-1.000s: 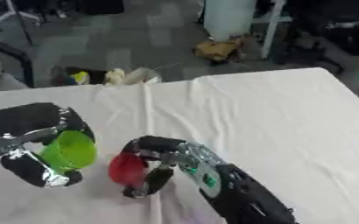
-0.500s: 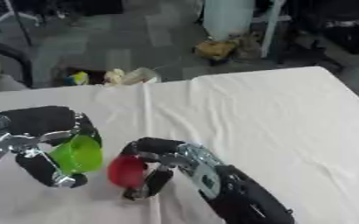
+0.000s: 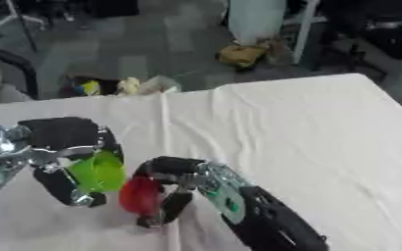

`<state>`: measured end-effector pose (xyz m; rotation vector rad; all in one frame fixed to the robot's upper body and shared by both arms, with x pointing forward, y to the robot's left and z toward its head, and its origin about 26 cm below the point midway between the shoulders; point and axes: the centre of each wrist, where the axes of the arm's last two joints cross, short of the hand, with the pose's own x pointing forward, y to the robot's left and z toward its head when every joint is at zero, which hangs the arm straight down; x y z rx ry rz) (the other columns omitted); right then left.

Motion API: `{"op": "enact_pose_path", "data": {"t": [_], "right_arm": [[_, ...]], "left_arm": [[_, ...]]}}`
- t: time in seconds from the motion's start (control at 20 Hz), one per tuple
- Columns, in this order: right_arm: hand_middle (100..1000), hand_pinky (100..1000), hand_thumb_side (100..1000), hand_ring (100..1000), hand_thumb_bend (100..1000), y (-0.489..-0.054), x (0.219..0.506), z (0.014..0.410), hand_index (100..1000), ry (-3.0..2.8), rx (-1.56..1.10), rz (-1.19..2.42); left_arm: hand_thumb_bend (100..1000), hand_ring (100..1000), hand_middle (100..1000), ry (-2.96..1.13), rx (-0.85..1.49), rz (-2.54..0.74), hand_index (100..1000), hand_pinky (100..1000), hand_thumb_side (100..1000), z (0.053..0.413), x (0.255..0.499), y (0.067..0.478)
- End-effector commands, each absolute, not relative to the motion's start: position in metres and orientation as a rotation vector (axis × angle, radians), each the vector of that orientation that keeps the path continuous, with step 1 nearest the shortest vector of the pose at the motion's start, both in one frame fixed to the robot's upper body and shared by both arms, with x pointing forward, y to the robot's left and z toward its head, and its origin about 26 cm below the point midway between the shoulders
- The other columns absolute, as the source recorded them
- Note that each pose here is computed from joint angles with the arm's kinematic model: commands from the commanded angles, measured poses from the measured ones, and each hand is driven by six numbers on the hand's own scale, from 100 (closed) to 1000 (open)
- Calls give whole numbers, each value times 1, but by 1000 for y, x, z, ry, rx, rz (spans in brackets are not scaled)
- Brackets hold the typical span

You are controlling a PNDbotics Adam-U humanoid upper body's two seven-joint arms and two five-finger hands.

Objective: Pour the contents of one cup into another cup.

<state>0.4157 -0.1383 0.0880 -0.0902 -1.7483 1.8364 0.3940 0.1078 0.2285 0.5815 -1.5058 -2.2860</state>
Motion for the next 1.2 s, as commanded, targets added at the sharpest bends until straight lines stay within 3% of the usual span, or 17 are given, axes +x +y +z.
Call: {"op": "enact_pose_path", "data": {"t": [0.05, 1.2], "right_arm": [[294, 844, 315, 863, 100, -134, 419, 99, 680, -1767, -106, 1859], [294, 844, 317, 864, 100, -132, 420, 97, 678, -1761, -103, 1872]], "left_arm": [[190, 202, 332, -1508, 629, -2311, 699, 147, 173, 240, 394, 104], [193, 171, 296, -1333, 721, -2561, 661, 111, 159, 243, 384, 85]]}}
